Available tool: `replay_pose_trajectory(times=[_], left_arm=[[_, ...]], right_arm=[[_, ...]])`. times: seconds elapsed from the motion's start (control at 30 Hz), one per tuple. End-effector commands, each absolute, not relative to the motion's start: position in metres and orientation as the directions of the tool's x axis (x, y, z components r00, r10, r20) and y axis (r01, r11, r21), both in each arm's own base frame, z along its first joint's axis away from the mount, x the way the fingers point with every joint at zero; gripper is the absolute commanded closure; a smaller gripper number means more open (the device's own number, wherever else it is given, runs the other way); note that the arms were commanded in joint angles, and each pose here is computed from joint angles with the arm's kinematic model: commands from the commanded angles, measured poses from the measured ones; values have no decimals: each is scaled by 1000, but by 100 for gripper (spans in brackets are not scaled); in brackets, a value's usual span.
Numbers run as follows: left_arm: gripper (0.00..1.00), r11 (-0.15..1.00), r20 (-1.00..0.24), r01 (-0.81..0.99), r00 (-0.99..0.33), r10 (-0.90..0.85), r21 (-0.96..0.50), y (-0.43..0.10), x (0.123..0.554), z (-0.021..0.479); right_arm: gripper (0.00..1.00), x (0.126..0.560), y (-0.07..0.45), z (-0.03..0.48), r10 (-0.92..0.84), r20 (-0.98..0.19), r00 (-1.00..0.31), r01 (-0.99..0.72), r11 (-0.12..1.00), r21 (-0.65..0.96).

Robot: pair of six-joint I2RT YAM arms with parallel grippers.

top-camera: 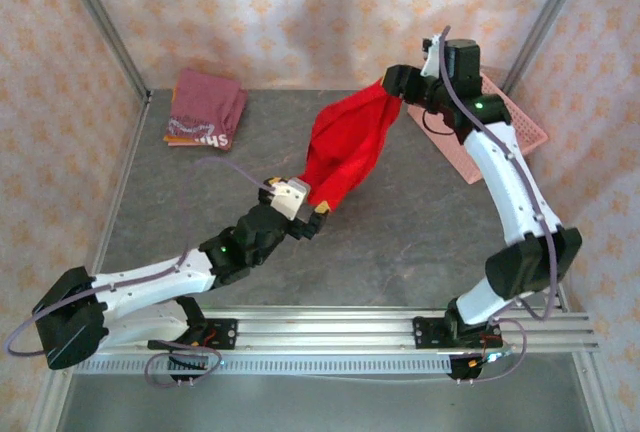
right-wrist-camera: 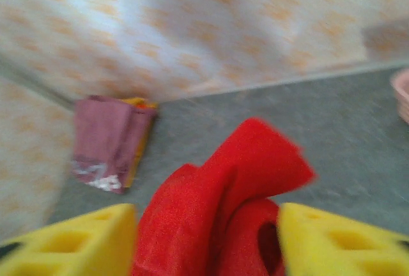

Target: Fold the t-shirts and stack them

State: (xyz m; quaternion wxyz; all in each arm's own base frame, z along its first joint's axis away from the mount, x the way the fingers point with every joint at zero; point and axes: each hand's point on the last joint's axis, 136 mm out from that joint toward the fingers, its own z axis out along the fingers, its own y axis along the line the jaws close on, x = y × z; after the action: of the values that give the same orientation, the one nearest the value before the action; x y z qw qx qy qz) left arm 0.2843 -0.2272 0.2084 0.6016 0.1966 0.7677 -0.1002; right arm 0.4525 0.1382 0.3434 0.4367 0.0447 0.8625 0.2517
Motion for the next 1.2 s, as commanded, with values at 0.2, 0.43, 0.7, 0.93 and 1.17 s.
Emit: replay_pose_trajectory(times=[0.2, 0.43, 0.7, 0.93, 1.17], left_arm=[[0, 983, -919, 157, -392, -30, -99, -163, 297, 181], [0, 968, -818, -102, -518, -248, -229, -147, 320, 162], [10, 928, -656, -231, -658, -370, -291, -188, 342, 135], [39, 913, -564, -300, -718, -407, -277, -227, 360, 111], [59, 898, -517, -328, -736, -438, -293, -254, 381, 86]], right_arm=[[16, 442, 94, 237, 337, -657, -674, 114, 927, 358], [16, 403, 133, 186, 253, -594, -763, 20, 929, 370], [15, 371, 140, 145, 226, -539, -811, 30, 937, 348], [15, 360, 137, 131, 228, -514, -827, 44, 938, 345], [15, 353, 129, 122, 245, -504, -828, 78, 941, 329]])
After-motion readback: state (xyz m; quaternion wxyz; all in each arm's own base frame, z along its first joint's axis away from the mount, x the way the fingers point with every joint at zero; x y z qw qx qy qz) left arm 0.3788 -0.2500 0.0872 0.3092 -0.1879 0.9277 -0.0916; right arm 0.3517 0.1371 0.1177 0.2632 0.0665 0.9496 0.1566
